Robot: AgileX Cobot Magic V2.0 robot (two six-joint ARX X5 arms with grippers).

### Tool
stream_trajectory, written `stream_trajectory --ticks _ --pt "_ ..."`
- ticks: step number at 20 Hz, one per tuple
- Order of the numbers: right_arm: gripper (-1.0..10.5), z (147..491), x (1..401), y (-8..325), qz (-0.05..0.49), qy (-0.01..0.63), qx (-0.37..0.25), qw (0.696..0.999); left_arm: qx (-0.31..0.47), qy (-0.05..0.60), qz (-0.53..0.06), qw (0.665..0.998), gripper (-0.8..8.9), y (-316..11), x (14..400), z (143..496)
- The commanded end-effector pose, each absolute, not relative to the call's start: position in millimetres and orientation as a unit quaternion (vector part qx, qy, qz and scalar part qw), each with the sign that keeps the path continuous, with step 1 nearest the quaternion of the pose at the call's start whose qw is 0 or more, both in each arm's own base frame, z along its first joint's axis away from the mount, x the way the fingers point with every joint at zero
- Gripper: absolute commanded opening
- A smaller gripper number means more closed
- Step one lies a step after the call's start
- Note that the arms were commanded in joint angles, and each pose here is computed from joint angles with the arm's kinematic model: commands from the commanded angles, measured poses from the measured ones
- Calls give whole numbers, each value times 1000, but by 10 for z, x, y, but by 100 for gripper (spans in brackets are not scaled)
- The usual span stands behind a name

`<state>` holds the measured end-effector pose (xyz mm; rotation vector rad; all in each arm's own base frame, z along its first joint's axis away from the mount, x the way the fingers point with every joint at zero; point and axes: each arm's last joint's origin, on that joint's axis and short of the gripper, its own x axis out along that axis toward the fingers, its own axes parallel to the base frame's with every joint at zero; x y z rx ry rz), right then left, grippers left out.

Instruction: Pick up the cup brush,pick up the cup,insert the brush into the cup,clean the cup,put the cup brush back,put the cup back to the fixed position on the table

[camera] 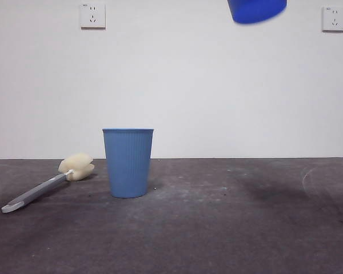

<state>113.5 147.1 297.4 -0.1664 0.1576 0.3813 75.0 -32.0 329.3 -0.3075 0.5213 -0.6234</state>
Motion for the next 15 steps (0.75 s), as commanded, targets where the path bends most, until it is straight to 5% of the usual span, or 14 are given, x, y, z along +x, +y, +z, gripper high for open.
stream_trajectory --ticks 1,15 --pt "-13 2782 1233 1435 182 68 -67 979 -132 258 -306 907 342 -302 679 3318" --pt "-13 1832 2159 1372 201 104 -41 973 -117 265 -308 906 342 -283 604 3378"
